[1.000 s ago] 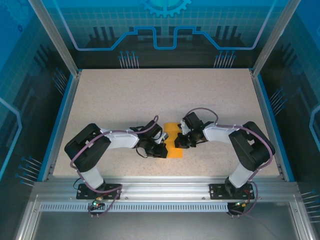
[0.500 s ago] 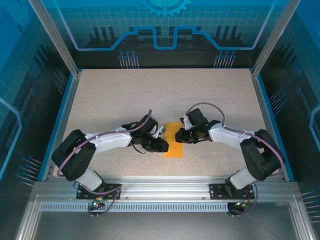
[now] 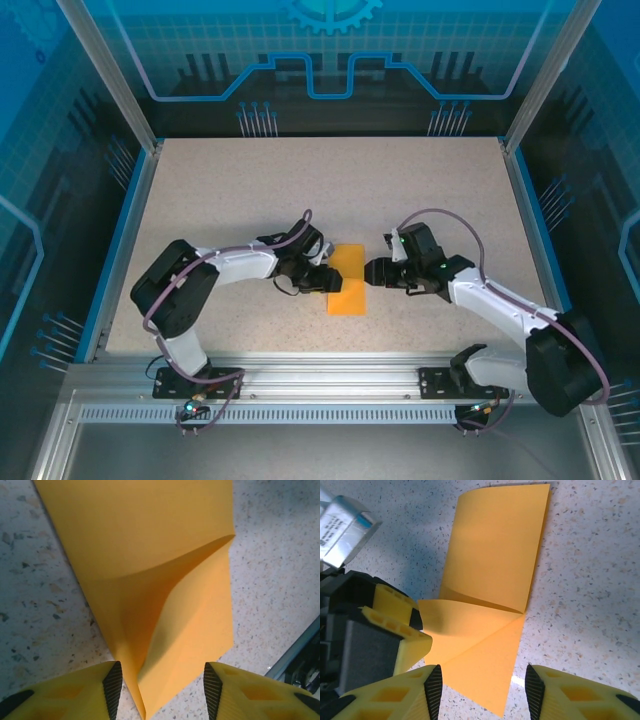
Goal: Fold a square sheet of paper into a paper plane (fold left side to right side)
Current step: Turn over the paper at the center of the table.
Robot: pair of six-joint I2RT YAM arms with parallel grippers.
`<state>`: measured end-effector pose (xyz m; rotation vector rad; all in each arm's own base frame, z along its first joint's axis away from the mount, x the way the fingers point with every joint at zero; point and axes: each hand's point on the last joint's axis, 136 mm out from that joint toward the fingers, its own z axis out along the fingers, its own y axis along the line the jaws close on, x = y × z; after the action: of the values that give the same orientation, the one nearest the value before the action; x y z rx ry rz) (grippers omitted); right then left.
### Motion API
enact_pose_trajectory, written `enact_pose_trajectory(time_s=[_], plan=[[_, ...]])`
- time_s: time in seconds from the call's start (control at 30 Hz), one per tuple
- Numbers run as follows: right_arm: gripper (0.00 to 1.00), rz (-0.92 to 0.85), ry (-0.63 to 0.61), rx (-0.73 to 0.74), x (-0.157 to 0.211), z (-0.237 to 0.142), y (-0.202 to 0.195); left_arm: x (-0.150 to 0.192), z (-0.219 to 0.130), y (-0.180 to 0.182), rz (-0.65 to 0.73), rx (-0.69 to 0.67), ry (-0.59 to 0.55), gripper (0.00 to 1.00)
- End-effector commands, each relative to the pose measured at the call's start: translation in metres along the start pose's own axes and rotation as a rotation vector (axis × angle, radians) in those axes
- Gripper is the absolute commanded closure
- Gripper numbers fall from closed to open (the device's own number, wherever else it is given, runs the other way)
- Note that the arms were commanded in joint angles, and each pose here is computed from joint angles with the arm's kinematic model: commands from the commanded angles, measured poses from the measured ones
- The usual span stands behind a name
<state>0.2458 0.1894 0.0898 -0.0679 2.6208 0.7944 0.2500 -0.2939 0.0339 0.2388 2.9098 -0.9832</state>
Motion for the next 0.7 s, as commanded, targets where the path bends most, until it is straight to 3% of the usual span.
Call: enact_pose_trajectory(time_s=[0.0,0.33,0.67], plan=[[0.5,0.015,0.033,-0.018,0.013,-0.002,-0.003,-0.011,0.001,-0.003,0.04,-0.006,-0.021,0.53],[0.46,0.057,0.088,-0.124,0.024,0.012,0.009,-0.019,-0.008,0.007,0.085,-0.08,-0.083,0.89],[0.47,0.097,0.115,-0.209,0.011,0.048,0.034,-0.015,-0.019,0.005,0.099,-0.078,-0.114,0.9]])
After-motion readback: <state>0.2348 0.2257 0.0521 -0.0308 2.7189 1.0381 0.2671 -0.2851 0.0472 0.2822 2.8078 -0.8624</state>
